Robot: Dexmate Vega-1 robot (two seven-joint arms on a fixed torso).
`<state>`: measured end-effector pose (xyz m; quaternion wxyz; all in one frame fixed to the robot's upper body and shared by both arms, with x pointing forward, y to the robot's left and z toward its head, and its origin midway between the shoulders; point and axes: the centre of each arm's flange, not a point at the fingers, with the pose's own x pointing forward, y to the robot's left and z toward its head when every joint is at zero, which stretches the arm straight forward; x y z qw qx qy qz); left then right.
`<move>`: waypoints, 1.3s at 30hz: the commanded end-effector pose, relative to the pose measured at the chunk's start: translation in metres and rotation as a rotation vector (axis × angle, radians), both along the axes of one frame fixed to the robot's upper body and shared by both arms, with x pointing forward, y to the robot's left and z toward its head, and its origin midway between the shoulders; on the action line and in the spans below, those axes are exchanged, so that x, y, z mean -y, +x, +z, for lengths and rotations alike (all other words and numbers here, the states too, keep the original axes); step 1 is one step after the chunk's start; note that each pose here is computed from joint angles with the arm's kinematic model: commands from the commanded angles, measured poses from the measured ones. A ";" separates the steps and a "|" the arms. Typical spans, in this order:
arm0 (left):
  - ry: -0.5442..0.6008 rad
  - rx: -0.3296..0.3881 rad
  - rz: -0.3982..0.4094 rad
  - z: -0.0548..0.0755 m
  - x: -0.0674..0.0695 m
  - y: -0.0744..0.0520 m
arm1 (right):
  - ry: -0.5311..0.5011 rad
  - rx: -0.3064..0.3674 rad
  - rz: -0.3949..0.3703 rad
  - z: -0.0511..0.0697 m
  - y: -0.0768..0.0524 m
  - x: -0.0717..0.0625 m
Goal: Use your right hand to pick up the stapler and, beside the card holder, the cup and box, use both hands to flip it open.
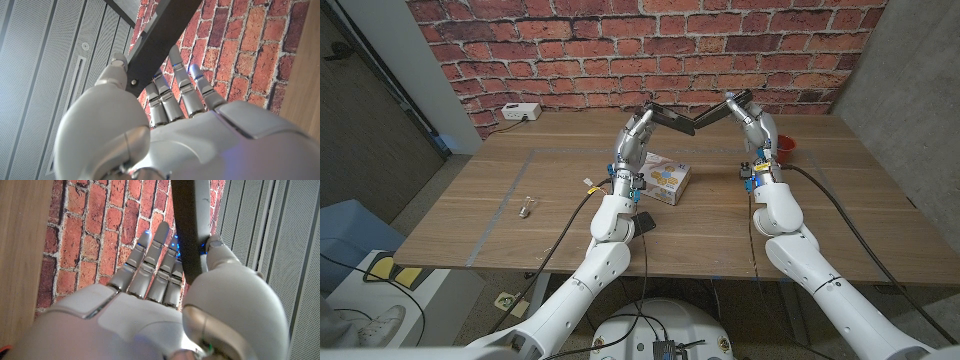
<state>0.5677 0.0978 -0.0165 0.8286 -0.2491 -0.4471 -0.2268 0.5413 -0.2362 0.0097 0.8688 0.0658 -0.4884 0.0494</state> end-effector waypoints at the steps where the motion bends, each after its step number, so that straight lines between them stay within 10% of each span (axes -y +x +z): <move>1: -0.011 0.015 -0.021 0.004 0.002 0.000 | 0.045 -0.021 0.024 -0.001 0.002 0.002; 39: -0.099 0.099 -0.070 0.023 -0.023 0.019 | 0.161 -0.097 0.055 -0.010 0.004 -0.033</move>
